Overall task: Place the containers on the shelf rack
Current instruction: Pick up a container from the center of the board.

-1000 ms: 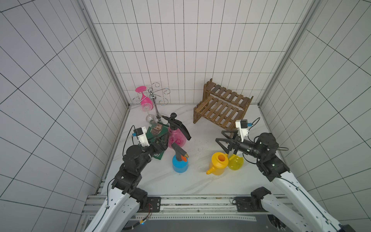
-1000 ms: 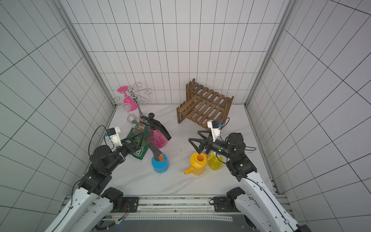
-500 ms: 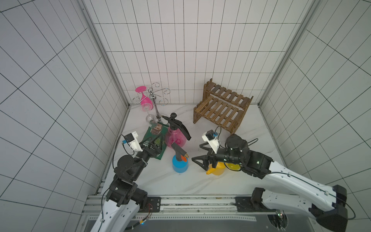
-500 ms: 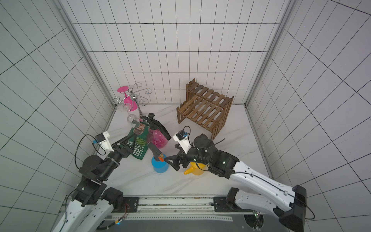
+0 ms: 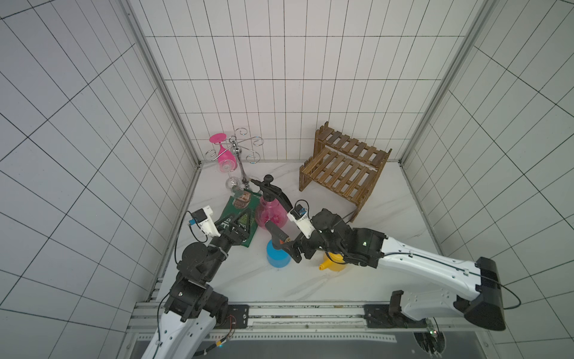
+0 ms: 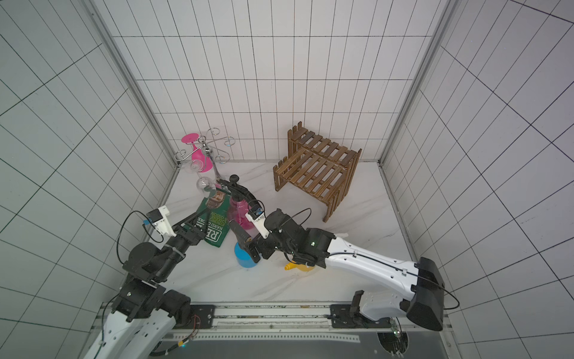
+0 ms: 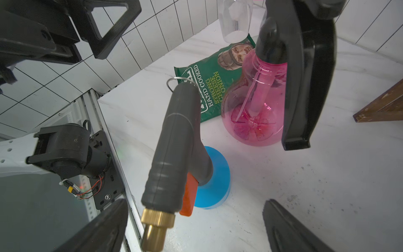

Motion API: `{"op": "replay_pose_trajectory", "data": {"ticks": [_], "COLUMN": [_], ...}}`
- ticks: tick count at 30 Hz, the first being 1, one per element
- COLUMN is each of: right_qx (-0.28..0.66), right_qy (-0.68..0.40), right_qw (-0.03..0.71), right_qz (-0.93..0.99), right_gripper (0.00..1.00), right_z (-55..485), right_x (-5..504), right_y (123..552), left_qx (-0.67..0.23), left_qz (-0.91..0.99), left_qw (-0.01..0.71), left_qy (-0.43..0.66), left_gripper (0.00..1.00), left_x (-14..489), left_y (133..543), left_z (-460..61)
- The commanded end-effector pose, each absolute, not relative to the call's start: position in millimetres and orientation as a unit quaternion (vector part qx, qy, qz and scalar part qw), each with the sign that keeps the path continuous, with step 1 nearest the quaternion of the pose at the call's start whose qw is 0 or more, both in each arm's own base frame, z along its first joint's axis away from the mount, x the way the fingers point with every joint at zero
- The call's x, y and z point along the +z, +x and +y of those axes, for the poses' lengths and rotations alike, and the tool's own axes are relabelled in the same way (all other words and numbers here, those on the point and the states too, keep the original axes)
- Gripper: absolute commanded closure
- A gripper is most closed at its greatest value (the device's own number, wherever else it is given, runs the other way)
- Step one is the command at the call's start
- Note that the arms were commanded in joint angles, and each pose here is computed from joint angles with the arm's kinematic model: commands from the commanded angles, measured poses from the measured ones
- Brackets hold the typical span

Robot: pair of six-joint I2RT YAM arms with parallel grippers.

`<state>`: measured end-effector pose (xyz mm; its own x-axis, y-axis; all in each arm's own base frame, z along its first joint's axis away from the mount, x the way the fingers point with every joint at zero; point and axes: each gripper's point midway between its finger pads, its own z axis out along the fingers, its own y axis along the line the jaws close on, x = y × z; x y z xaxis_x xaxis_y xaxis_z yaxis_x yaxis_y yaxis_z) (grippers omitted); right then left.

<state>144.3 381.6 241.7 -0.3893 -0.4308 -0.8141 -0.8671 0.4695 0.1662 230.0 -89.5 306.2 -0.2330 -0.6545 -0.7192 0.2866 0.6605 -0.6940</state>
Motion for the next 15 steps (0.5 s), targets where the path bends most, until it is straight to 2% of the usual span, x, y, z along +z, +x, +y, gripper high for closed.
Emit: {"op": "replay_pose_trajectory", "data": {"ticks": [1, 7, 15], "right_qx": [0.299, 0.308, 0.318], "right_qy": [-0.417, -0.419, -0.438], "right_qw": [0.375, 0.376, 0.362], "right_qz": [0.772, 0.767, 0.759], "right_gripper": [0.0, 0.13, 0.37], "right_z": [391, 404, 420], "right_x": [253, 252, 250], "right_y": [147, 149, 145], "left_qx": [-0.386, -0.385, -0.384], "left_qz": [0.683, 0.684, 0.684], "left_qw": [0.605, 0.604, 0.605], "left_qy": [-0.136, -0.137, -0.137], "left_gripper": [0.01, 0.01, 0.01], "left_x": [303, 302, 302], "left_y": [230, 231, 231], "left_z": [-89, -89, -88]}}
